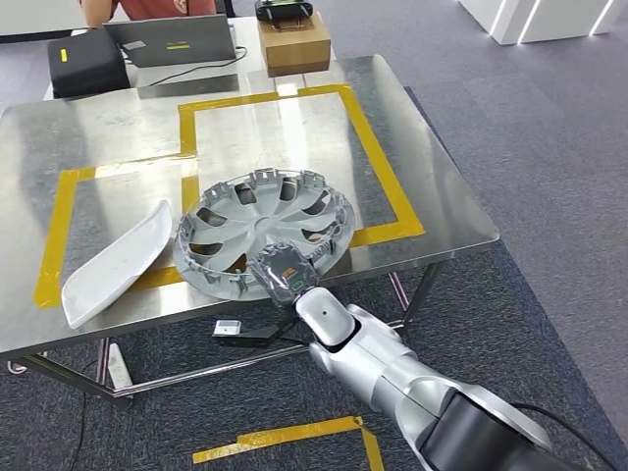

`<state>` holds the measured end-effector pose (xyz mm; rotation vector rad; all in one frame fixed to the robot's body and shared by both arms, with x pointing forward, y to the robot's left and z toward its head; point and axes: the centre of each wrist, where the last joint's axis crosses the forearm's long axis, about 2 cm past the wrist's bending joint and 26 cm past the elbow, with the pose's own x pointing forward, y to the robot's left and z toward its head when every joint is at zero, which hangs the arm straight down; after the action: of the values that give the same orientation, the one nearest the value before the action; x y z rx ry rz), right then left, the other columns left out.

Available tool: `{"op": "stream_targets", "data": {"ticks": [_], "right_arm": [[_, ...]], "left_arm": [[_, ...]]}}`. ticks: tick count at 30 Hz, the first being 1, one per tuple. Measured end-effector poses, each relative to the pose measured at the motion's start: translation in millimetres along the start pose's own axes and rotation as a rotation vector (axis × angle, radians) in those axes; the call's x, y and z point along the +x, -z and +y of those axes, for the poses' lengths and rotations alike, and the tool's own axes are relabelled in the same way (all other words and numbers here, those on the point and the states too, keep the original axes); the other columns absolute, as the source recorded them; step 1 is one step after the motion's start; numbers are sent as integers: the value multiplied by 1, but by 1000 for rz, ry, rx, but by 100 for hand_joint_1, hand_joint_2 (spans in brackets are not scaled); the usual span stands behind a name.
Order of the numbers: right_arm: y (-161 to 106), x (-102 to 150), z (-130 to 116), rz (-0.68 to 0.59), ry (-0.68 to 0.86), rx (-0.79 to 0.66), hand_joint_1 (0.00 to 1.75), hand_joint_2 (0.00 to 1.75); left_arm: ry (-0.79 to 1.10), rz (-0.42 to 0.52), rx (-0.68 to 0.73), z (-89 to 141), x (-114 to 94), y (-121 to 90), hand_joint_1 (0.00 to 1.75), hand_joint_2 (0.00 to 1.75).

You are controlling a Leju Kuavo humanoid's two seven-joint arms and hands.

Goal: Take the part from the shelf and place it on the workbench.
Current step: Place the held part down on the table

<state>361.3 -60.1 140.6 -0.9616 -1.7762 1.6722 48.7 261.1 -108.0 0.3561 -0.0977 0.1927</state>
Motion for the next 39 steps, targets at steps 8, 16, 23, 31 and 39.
{"op": "stream_targets", "data": {"ticks": [8, 16, 23, 31, 39], "right_arm": [[0, 0, 0, 2, 0, 2, 175, 175], [1, 0, -1, 1, 0, 1, 175, 175], [1, 0, -1, 1, 0, 1, 175, 175], [1, 0, -1, 1, 0, 2, 175, 175], [1, 0, -1, 1, 0, 2, 175, 175]], "left_arm": [[0, 0, 0, 0, 0, 0, 0, 175], [0, 0, 0, 0, 0, 0, 0, 175], [0, 0, 0, 0, 0, 0, 0, 175], [0, 0, 0, 0, 0, 0, 0, 175], [0, 0, 0, 0, 0, 0, 0, 175]]}}
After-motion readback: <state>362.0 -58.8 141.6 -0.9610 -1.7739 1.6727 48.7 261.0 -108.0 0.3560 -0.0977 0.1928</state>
